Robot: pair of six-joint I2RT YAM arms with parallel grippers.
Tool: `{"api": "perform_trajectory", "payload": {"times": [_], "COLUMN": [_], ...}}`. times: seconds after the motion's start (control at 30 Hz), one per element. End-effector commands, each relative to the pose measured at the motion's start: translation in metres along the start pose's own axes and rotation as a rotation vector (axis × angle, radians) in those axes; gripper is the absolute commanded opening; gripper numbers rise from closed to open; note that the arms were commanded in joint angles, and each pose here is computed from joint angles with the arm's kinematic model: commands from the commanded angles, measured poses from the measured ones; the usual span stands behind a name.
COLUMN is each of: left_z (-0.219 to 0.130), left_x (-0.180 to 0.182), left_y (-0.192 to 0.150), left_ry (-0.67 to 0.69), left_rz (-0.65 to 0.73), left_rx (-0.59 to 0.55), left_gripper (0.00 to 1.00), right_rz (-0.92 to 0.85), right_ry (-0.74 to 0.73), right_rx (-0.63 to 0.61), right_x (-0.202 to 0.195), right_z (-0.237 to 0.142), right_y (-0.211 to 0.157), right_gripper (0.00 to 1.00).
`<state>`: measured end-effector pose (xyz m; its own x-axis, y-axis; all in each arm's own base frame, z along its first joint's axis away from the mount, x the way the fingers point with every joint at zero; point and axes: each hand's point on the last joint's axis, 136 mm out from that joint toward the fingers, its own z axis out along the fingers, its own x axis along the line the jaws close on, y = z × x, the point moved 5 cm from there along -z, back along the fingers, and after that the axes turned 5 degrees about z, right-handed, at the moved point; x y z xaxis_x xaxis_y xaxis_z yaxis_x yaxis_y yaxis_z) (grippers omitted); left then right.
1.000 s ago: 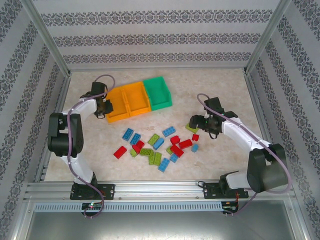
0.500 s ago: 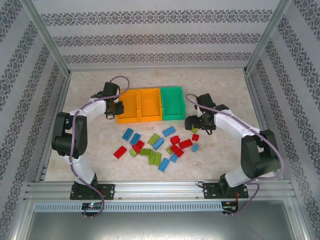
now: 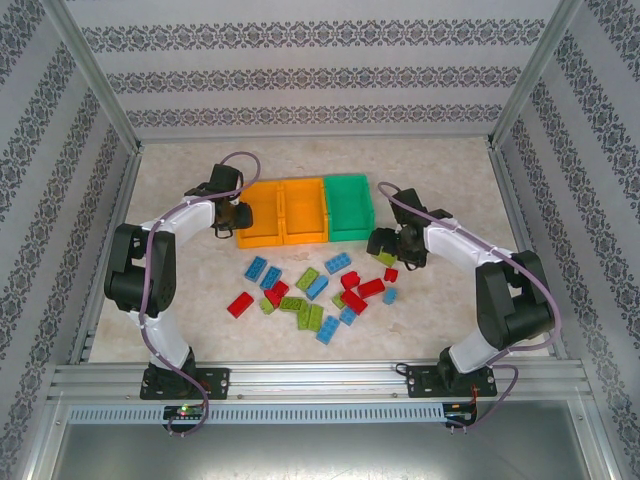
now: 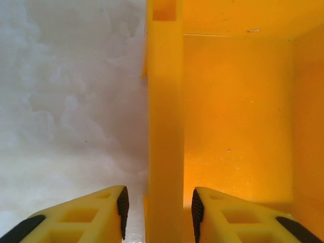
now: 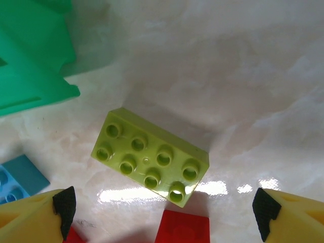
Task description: Sort the legos into containers by color
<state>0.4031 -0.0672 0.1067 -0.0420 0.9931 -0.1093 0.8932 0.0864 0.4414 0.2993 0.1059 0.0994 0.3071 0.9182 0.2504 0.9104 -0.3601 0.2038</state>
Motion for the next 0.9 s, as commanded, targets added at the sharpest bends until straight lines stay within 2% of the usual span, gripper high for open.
{"api": "perform_trajectory", "payload": {"times": [0.0, 0.2, 0.7, 0.87], "left_z": [0.001, -0.008, -0.025, -0.024], "left_x": [-0.005, -0.004, 0.0, -0.001], "left_y": [0.002, 0.0, -0.005, -0.005], "left_ry": [-0.006, -0.01, 0.01, 0.002], "left_rz": [-0.041, -0.042, -0.007, -0.011], "left_rx": [-0.015, -0.028, -0.054, -0.057], "left_gripper": [0.44, 0.51, 0.52, 0.52], "right_rz": [0.066, 0.098, 0.144, 0.137], "right_ry": [-0.01, -0.046, -0.155, -0.126], "right_rx": [0.017, 0.023, 0.008, 0.01], "right_x": [0.003, 0.002, -0.004, 0.001], "right_z": [0.011, 0.023, 0.039, 0.04], "right_y": [-0.007, -0.008, -0.001, 0.0], "right_gripper": [0.94, 0.94, 0.96, 0.96]}}
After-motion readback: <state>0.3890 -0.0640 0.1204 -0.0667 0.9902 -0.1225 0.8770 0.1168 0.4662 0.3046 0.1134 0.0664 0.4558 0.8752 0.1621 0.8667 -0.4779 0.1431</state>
